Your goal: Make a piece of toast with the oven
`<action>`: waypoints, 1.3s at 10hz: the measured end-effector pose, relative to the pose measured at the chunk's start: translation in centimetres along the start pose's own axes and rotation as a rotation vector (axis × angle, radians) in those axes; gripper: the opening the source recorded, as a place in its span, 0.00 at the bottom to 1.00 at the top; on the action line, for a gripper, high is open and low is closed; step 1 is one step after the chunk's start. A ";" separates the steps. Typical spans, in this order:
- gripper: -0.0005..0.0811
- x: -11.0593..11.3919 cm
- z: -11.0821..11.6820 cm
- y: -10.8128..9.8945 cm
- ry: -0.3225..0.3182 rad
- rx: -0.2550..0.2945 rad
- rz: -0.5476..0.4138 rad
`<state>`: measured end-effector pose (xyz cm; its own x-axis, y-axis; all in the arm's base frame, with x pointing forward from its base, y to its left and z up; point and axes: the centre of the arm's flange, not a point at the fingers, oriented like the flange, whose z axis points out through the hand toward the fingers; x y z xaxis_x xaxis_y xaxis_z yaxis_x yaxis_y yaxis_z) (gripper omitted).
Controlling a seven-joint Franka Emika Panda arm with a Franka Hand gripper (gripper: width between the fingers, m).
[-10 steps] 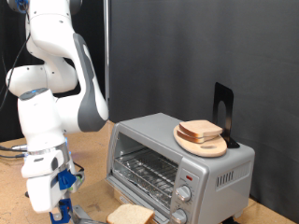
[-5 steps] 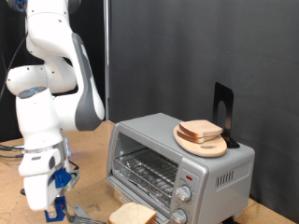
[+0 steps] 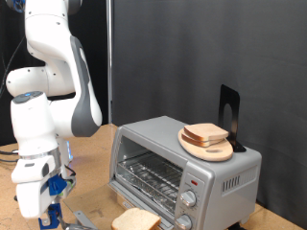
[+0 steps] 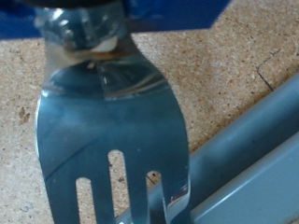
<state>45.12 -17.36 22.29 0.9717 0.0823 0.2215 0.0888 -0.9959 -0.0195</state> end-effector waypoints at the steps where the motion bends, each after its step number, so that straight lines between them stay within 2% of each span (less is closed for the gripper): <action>1: 0.45 -0.1 0.1 -0.2 -0.003 0.002 0.003; 13: 0.45 1.1 0.8 -4.5 -0.028 0.011 0.066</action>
<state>45.97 -12.75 21.82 0.9812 0.0178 0.1920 0.0267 -0.9987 -0.0439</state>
